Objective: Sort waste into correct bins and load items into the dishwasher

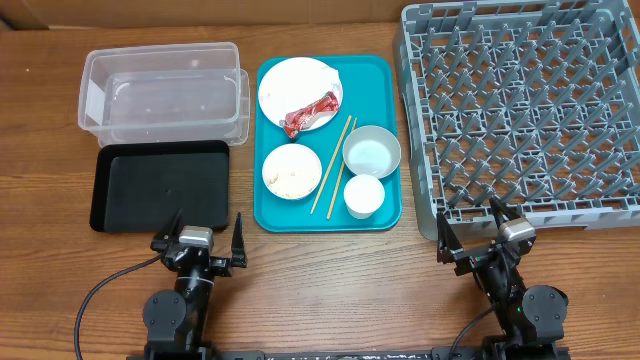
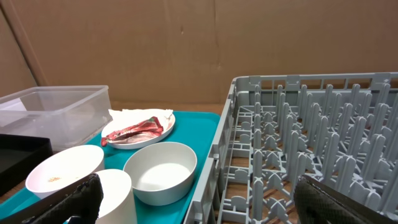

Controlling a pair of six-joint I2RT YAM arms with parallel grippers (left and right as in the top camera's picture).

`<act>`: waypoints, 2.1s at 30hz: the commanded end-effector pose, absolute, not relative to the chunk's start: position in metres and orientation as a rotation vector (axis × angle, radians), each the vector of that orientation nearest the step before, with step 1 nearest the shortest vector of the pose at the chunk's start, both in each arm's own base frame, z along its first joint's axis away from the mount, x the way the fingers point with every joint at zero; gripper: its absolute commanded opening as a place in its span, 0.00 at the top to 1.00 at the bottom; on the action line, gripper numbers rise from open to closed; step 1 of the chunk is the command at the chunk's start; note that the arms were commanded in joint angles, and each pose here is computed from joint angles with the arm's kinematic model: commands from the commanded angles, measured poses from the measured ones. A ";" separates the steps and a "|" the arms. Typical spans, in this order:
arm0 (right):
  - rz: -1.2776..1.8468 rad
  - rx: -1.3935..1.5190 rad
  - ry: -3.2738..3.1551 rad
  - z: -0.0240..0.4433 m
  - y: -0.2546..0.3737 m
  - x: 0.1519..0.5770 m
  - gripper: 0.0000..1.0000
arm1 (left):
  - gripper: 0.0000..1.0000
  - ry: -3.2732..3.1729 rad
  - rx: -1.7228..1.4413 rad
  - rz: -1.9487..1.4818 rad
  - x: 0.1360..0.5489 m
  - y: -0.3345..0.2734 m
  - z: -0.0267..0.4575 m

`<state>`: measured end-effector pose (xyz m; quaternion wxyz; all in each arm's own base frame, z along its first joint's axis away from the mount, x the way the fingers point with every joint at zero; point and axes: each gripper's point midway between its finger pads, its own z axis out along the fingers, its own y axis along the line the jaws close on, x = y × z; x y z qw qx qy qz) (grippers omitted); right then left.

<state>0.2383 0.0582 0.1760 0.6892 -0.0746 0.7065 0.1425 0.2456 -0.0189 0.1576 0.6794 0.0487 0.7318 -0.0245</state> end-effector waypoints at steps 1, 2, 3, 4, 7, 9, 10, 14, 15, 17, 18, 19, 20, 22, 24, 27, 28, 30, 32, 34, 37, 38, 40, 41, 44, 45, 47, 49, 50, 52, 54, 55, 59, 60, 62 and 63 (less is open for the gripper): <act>0.322 -0.165 1.574 0.175 0.058 0.238 0.00 | 0.00 1.639 0.114 -0.029 0.246 -0.016 0.157; 0.322 -0.165 1.574 0.175 0.058 0.238 0.00 | 0.00 1.639 0.114 -0.029 0.246 -0.016 0.157; 0.322 -0.165 1.574 0.175 0.058 0.238 0.00 | 0.00 1.639 0.114 -0.029 0.246 -0.016 0.157; 0.322 -0.165 1.574 0.175 0.058 0.238 0.00 | 0.00 1.639 0.114 -0.029 0.246 -0.016 0.157; 0.322 -0.165 1.574 0.175 0.058 0.238 0.00 | 0.00 1.639 0.114 -0.029 0.246 -0.016 0.157; 0.322 -0.165 1.574 0.175 0.058 0.238 0.00 | 0.00 1.639 0.114 -0.029 0.246 -0.016 0.157; 0.322 -0.165 1.574 0.175 0.058 0.238 0.00 | 0.00 1.639 0.114 -0.029 0.246 -0.016 0.157; 0.322 -0.165 1.574 0.175 0.058 0.238 0.00 | 0.00 1.639 0.114 -0.029 0.246 -0.016 0.157; 0.322 -0.165 1.574 0.175 0.058 0.238 0.00 | 0.00 1.639 0.114 -0.029 0.246 -0.016 0.157; 0.322 -0.165 1.574 0.175 0.058 0.238 0.00 | 0.00 1.639 0.114 -0.029 0.246 -0.016 0.157; 0.322 -0.165 1.574 0.175 0.058 0.238 0.00 | 0.00 1.639 0.114 -0.029 0.246 -0.016 0.157; 0.322 -0.165 1.574 0.175 0.058 0.238 0.00 | 0.00 1.639 0.114 -0.029 0.246 -0.016 0.157; 0.322 -0.165 1.574 0.175 0.058 0.238 0.00 | 0.00 1.639 0.114 -0.029 0.246 -0.016 0.157; 0.322 -0.165 1.574 0.175 0.058 0.238 0.00 | 0.00 1.639 0.114 -0.029 0.246 -0.016 0.157; 0.322 -0.165 1.574 0.175 0.058 0.238 0.00 | 0.00 1.639 0.114 -0.029 0.246 -0.016 0.157; 0.322 -0.165 1.574 0.175 0.058 0.238 0.00 | 0.00 1.639 0.114 -0.029 0.246 -0.016 0.157; 0.322 -0.165 1.574 0.175 0.058 0.238 0.00 | 0.00 1.639 0.114 -0.029 0.246 -0.016 0.157; 0.322 -0.165 1.574 0.175 0.058 0.238 0.00 | 0.00 1.639 0.114 -0.029 0.246 -0.016 0.157; 0.322 -0.165 1.574 0.175 0.058 0.238 0.00 | 0.00 1.639 0.114 -0.029 0.246 -0.016 0.157; 0.322 -0.165 1.574 0.175 0.058 0.238 0.00 | 0.00 1.639 0.114 -0.029 0.246 -0.016 0.157; 0.322 -0.165 1.574 0.175 0.058 0.238 0.00 | 0.00 1.639 0.114 -0.029 0.246 -0.016 0.157; 0.322 -0.165 1.574 0.175 0.058 0.238 0.00 | 0.00 1.639 0.114 -0.029 0.246 -0.016 0.157; 0.322 -0.165 1.574 0.175 0.058 0.238 0.00 | 0.00 1.639 0.114 -0.029 0.246 -0.016 0.157; 0.322 -0.165 1.574 0.175 0.058 0.238 0.00 | 0.00 1.639 0.114 -0.029 0.246 -0.016 0.157; 0.322 -0.165 1.574 0.175 0.058 0.238 0.00 | 0.00 1.639 0.114 -0.029 0.246 -0.016 0.157; 0.322 -0.165 1.574 0.175 0.058 0.238 0.00 | 0.00 1.639 0.114 -0.029 0.246 -0.016 0.157; 0.322 -0.165 1.569 0.176 0.058 0.238 0.00 | 0.00 1.639 0.114 -0.029 0.246 -0.016 0.157; 0.322 -0.165 1.570 0.176 0.058 0.238 0.00 | 0.00 1.639 0.114 -0.029 0.246 -0.016 0.157; 0.322 -0.165 1.571 0.176 0.058 0.238 0.00 | 0.00 1.639 0.114 -0.029 0.246 -0.016 0.157; 0.299 -0.144 1.570 0.176 0.054 0.240 0.00 | 0.00 1.638 0.114 -0.028 0.246 -0.016 0.157; 0.289 -0.133 1.571 0.176 0.051 0.240 0.00 | 0.00 1.638 0.114 -0.029 0.246 -0.016 0.157; 0.289 -0.133 1.571 0.176 0.051 0.240 0.00 | 0.00 1.639 0.114 -0.029 0.246 -0.016 0.157; 0.289 -0.133 1.570 0.176 0.052 0.240 0.00 | 0.00 1.639 0.114 -0.028 0.246 -0.016 0.157; 0.289 -0.133 1.570 0.176 0.052 0.240 0.00 | 0.00 1.639 0.114 -0.029 0.246 -0.016 0.157; 0.289 -0.133 1.570 0.176 0.051 0.240 0.00 | 0.00 1.639 0.114 -0.029 0.246 -0.016 0.157; 0.288 -0.133 1.568 0.177 0.051 0.240 0.00 | 0.00 1.639 0.114 -0.029 0.246 -0.016 0.157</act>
